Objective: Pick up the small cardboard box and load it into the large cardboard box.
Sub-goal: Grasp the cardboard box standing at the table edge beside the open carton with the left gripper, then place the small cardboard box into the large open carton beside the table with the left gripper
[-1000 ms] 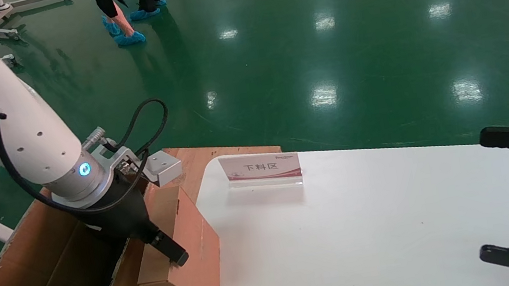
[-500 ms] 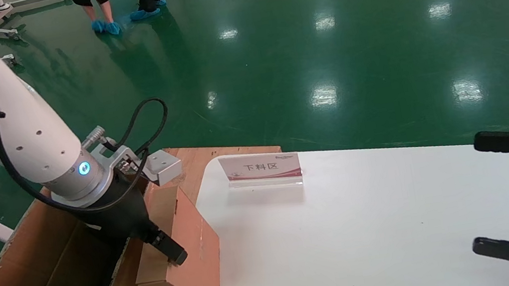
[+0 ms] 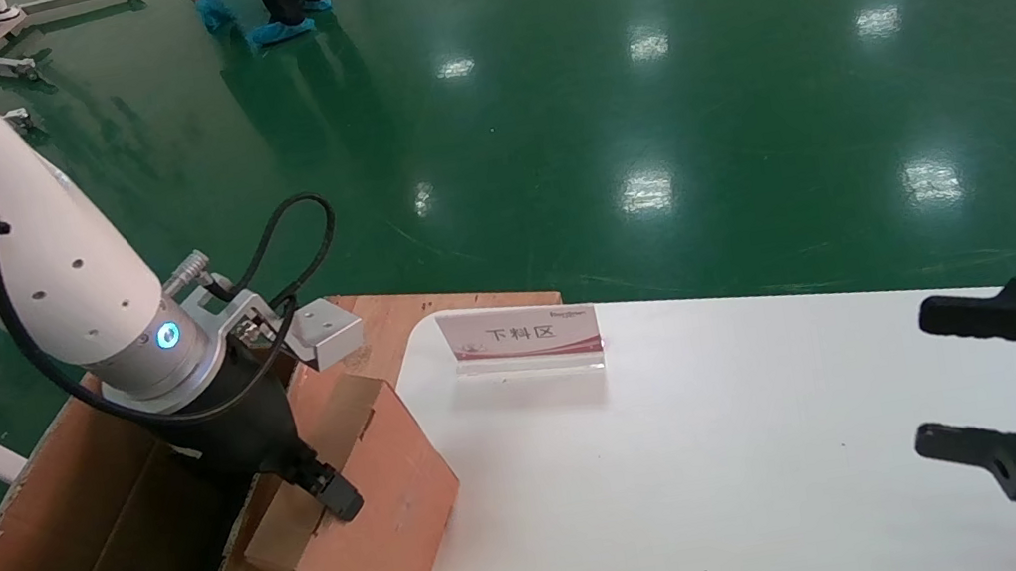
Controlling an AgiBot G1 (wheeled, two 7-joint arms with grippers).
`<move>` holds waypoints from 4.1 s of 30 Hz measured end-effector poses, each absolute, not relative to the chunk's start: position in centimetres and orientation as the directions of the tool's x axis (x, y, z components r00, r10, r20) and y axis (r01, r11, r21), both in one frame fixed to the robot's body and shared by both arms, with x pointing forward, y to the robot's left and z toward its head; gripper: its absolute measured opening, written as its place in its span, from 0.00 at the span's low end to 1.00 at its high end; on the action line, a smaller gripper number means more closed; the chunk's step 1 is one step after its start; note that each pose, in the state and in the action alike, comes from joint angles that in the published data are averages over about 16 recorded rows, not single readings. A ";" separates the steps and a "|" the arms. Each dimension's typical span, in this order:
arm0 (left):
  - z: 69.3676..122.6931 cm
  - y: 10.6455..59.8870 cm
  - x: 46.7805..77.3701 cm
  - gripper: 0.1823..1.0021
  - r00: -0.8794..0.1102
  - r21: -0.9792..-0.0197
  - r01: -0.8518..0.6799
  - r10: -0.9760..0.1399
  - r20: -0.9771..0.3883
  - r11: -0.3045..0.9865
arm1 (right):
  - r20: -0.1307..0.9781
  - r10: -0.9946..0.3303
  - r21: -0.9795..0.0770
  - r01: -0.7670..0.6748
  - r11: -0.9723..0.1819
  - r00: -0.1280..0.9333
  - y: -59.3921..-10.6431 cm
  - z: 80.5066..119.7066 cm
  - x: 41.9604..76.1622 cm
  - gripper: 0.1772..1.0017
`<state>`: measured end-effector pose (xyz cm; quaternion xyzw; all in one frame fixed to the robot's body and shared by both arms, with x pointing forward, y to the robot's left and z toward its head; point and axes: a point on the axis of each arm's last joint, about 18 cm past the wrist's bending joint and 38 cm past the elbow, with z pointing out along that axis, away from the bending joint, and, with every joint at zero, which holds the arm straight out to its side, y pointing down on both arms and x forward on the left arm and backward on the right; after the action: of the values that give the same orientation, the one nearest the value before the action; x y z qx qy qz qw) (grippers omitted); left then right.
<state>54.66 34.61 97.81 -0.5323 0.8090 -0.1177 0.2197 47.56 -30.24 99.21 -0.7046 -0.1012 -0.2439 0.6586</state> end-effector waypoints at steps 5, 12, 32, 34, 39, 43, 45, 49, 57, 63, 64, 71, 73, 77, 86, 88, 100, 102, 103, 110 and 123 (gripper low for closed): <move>97.8 34.6 54.7 0.44 -0.336 -0.425 -0.810 -0.913 -0.230 0.405 | 0.477 -0.179 -0.879 0.464 -0.112 0.861 -30.2 99.2 47.6 0.44; 98.6 34.6 54.6 0.26 -0.330 -0.445 -0.805 -0.920 -0.213 0.392 | 0.477 -0.179 -0.879 0.464 -0.112 0.861 -30.2 99.2 47.6 0.26; 113.0 34.9 49.5 0.09 -0.320 -0.725 -0.606 -0.935 -0.156 0.328 | 0.477 -0.179 -0.879 0.464 -0.112 0.861 -30.2 99.2 47.6 0.02; 114.5 35.2 48.6 0.09 -0.313 -0.746 -0.579 -0.934 -0.169 0.329 | 0.477 -0.179 -0.879 0.464 -0.112 0.861 -30.2 99.2 47.6 0.02; 117.7 36.1 46.6 0.09 -0.285 -0.776 -0.532 -0.935 -0.214 0.339 | 0.477 -0.179 -0.879 0.464 -0.112 0.861 -30.2 99.2 47.6 0.02; 119.3 37.0 45.4 0.09 -0.247 -0.777 -0.522 -0.934 -0.259 0.353 | 0.477 -0.179 -0.879 0.464 -0.112 0.861 -30.2 99.2 47.6 0.02; 119.9 37.4 45.0 0.09 -0.226 -0.771 -0.526 -0.932 -0.281 0.360 | 0.477 -0.179 -0.879 0.464 -0.112 0.861 -30.2 99.2 47.6 0.02; 120.5 38.3 44.2 0.09 -0.185 -0.750 -0.547 -0.928 -0.324 0.371 | 0.477 -0.179 -0.879 0.464 -0.112 0.861 -30.2 99.2 47.6 0.02; 120.2 40.4 42.8 0.08 -0.117 -0.680 -0.640 -0.920 -0.374 0.358 | 0.477 -0.179 -0.879 0.464 -0.112 0.861 -30.2 99.2 47.6 0.05; 118.6 42.6 42.0 0.08 -0.075 -0.612 -0.730 -0.926 -0.370 0.304 | 0.477 -0.179 -0.879 0.464 -0.112 0.861 -30.2 99.2 47.6 0.11; 118.3 43.0 41.8 0.08 -0.069 -0.600 -0.745 -0.928 -0.367 0.292 | 0.477 -0.179 -0.879 0.464 -0.112 0.861 -30.2 99.2 47.6 0.13; 115.9 45.5 41.3 0.08 -0.029 -0.531 -0.821 -0.945 -0.327 0.209 | 0.477 -0.179 -0.879 0.464 -0.112 0.861 -30.2 99.2 47.6 0.26; 115.3 46.1 41.2 0.08 -0.020 -0.517 -0.835 -0.949 -0.313 0.188 | 0.477 -0.179 -0.879 0.464 -0.112 0.861 -30.2 99.2 47.6 0.30; 114.1 47.1 41.1 0.08 -0.006 -0.498 -0.854 -0.959 -0.284 0.153 | 0.477 -0.179 -0.879 0.464 -0.112 0.861 -30.2 99.2 47.6 0.41; 110.9 49.0 42.4 0.08 0.004 -0.485 -0.868 -0.974 -0.227 0.109 | 0.477 -0.179 -0.879 0.464 -0.112 0.861 -30.2 99.2 47.6 0.67; 110.1 49.4 42.8 0.08 0.006 -0.484 -0.869 -0.976 -0.218 0.103 | 0.477 -0.179 -0.879 0.464 -0.112 0.861 -30.2 99.2 47.6 0.73; 105.3 50.9 44.3 0.08 0.019 -0.474 -0.878 -0.986 -0.165 0.063 | 0.477 -0.179 -0.879 0.464 -0.112 0.861 -30.2 99.2 47.6 0.94; 104.5 51.1 44.3 0.08 0.022 -0.469 -0.881 -0.987 -0.157 0.055 | 0.477 -0.179 -0.879 0.464 -0.112 0.861 -30.2 99.2 47.6 0.96; 104.2 51.2 44.3 0.08 0.024 -0.466 -0.883 -0.988 -0.155 0.052 | 0.477 -0.179 -0.879 0.464 -0.112 0.861 -30.2 99.2 47.6 0.96; 102.1 52.1 44.1 0.07 0.042 -0.445 -0.895 -0.988 -0.146 0.028 | 0.477 -0.179 -0.879 0.464 -0.112 0.861 -30.2 99.2 47.6 0.99; 100.5 54.3 44.3 0.07 0.067 -0.447 -0.894 -0.983 -0.170 0.017 | 0.477 -0.179 -0.879 0.464 -0.112 0.861 -30.2 99.2 47.6 1.00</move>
<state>44.35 54.26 100.49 -0.6943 0.6760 -0.0981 0.2264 47.58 -30.24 99.21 -0.7046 -0.1013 -0.2439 0.6586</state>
